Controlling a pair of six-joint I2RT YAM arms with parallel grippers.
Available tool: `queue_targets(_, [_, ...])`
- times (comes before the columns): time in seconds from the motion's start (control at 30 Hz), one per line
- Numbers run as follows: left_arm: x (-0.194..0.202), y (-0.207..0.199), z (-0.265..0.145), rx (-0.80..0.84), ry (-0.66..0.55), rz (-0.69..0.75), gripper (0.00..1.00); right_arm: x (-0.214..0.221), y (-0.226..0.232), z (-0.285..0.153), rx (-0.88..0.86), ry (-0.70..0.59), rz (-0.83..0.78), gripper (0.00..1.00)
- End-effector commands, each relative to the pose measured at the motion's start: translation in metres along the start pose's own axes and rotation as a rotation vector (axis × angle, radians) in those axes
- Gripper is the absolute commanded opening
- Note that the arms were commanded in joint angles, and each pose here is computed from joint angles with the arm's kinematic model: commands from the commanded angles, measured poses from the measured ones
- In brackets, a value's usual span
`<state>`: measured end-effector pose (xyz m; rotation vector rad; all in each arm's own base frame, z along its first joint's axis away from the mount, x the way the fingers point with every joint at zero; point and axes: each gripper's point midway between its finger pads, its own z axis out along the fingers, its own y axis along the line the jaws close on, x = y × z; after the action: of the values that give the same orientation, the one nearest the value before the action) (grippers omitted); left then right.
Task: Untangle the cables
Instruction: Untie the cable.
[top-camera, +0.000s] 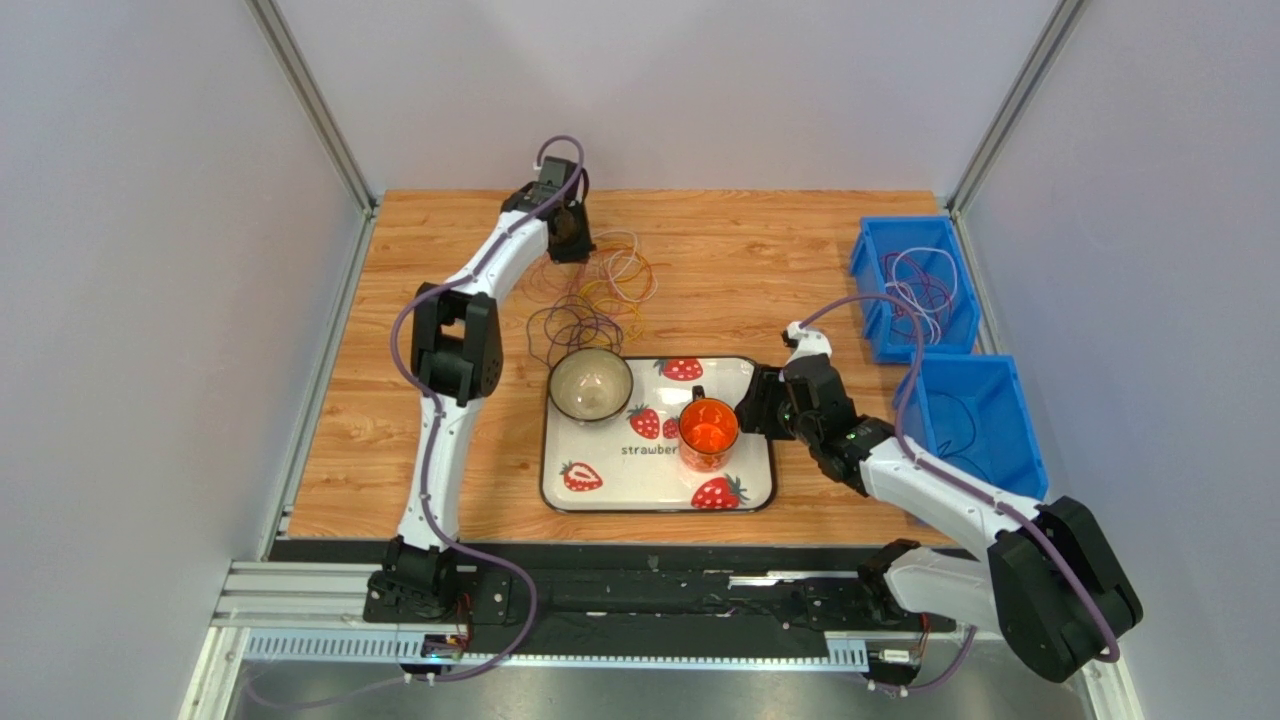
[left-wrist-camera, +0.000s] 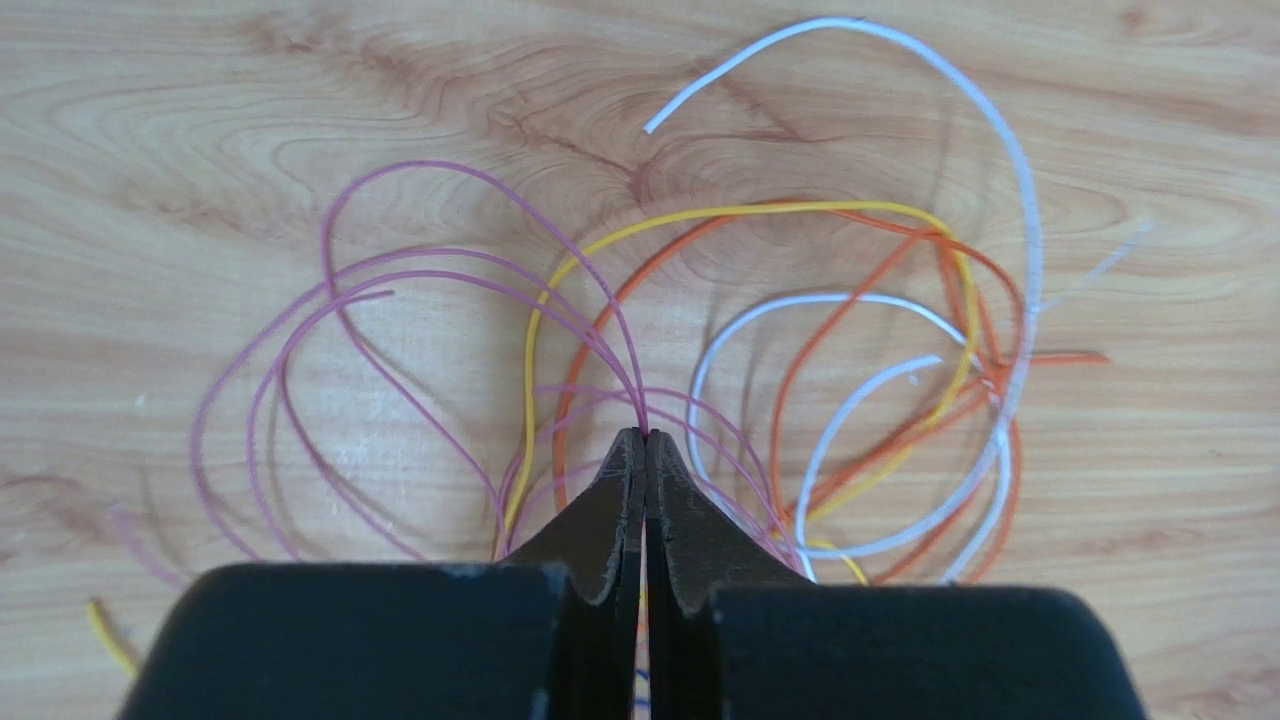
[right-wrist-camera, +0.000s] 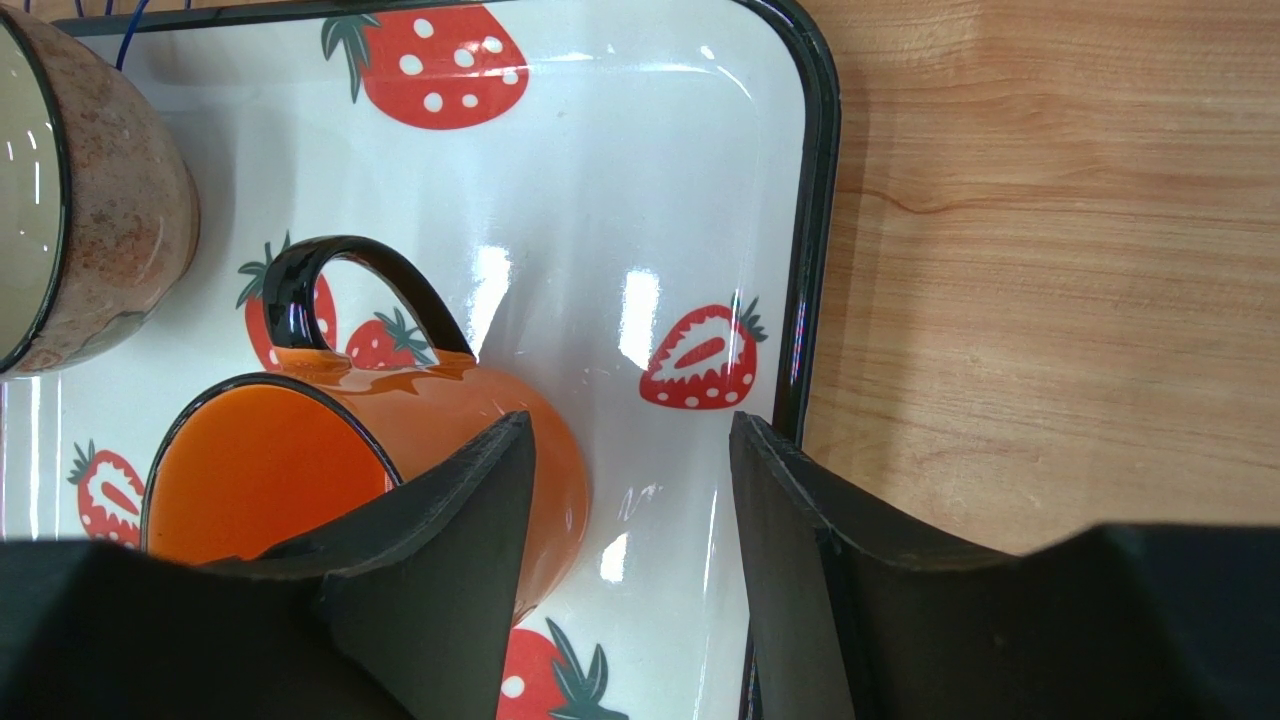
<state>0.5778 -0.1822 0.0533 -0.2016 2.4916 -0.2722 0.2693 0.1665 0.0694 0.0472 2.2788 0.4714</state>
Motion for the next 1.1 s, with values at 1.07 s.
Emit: queue_targets(1.07, [-0.018,-0.132,-0.29,0.863,0.04,-0.19,0.0,-0.172,0.138,-0.145,-0.496,-0.342,-0.063,0.65])
